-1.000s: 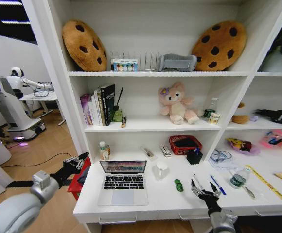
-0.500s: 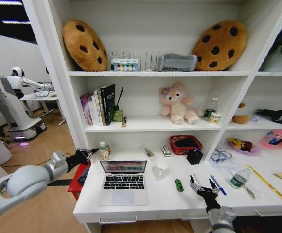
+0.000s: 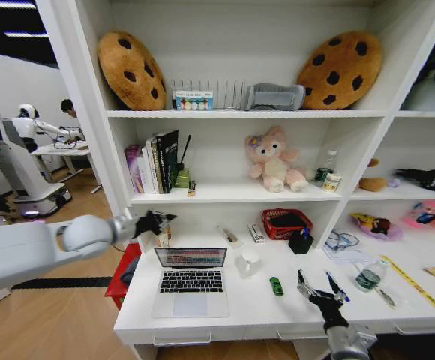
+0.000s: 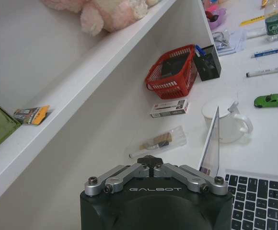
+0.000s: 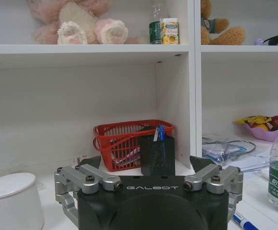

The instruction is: Organize the objects on the table.

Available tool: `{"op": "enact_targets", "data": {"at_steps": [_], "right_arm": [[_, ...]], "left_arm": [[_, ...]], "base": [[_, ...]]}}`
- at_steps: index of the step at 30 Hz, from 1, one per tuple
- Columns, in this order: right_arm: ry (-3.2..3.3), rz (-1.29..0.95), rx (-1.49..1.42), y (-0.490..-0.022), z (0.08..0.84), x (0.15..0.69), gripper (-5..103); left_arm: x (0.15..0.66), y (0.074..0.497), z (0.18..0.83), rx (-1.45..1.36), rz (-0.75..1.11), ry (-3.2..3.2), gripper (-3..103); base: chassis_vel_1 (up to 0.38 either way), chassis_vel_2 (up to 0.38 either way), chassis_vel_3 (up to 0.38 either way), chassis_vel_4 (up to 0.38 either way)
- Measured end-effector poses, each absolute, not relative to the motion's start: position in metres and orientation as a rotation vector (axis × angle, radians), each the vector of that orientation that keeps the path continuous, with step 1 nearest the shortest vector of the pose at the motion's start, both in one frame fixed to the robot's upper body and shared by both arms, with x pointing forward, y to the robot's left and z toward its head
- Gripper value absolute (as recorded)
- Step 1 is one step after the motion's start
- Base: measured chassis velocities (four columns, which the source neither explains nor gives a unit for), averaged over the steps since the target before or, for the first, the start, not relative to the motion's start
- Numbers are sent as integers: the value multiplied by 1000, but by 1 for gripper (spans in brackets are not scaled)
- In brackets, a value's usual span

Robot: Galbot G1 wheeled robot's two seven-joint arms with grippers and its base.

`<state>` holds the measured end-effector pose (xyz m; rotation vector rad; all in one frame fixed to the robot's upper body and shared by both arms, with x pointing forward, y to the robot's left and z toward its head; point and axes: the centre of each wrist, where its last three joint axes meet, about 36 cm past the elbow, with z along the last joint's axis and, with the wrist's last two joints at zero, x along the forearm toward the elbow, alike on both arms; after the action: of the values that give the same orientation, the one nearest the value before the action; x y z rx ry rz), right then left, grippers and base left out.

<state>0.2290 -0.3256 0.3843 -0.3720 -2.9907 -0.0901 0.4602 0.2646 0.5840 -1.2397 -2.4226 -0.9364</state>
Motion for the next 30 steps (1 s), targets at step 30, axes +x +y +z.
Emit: {"op": "enact_targets", "data": {"at_steps": [30], "right_arm": [[-2951,-164,-370,-321,358,247,100]], "left_arm": [[378,306,518,-1123,-848,-2316,0]], "base": [[0,0,0,0]]}}
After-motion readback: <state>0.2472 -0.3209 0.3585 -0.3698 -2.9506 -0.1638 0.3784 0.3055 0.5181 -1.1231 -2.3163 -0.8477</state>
